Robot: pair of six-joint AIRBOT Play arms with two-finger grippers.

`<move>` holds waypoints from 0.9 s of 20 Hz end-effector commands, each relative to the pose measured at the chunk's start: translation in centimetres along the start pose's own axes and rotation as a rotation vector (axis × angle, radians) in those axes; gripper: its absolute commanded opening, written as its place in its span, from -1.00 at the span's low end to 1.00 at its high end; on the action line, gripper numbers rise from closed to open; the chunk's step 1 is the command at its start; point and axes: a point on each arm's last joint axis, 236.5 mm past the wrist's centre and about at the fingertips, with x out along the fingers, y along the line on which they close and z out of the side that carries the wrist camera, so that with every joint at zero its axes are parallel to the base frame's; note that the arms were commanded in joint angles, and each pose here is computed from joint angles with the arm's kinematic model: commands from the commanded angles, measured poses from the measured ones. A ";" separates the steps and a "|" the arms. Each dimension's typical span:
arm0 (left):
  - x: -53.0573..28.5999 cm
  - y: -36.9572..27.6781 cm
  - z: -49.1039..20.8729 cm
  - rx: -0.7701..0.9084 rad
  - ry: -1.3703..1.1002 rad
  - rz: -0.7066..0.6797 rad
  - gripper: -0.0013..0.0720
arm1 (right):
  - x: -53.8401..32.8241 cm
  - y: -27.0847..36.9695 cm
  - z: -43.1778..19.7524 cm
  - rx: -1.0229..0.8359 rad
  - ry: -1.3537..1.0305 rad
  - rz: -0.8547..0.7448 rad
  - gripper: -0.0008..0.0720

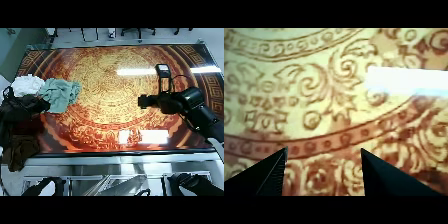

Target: Fold the shirts.

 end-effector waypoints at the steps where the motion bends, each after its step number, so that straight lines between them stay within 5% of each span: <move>1: 6.2 4.2 4.1 -0.012 0.005 0.074 0.94 | 0.9 -5.4 1.4 0.116 -0.001 -0.081 0.41; 11: 18.5 0.2 8.2 0.089 0.096 0.017 0.93 | 5.4 -5.6 -1.0 0.174 0.131 -0.076 0.40; 12: 18.9 0.3 7.2 0.087 0.149 0.015 0.31 | 5.4 -5.4 -1.1 0.180 0.136 -0.069 0.40; 13: 19.0 0.2 6.3 0.090 0.207 0.012 -0.91 | 5.4 -5.2 -1.1 0.185 0.138 -0.061 0.40; 16: 17.0 -2.8 6.9 0.132 0.265 -0.031 -0.90 | 5.4 -5.0 -1.4 0.194 0.150 -0.053 0.30; 17: 15.8 -4.7 7.3 0.173 0.274 -0.053 -0.90 | 5.4 -5.0 -1.5 0.194 0.155 -0.054 -0.06; 18: 14.2 -7.1 7.2 0.223 0.291 -0.080 -0.90 | 5.3 -5.0 -1.5 0.192 0.155 -0.055 -0.19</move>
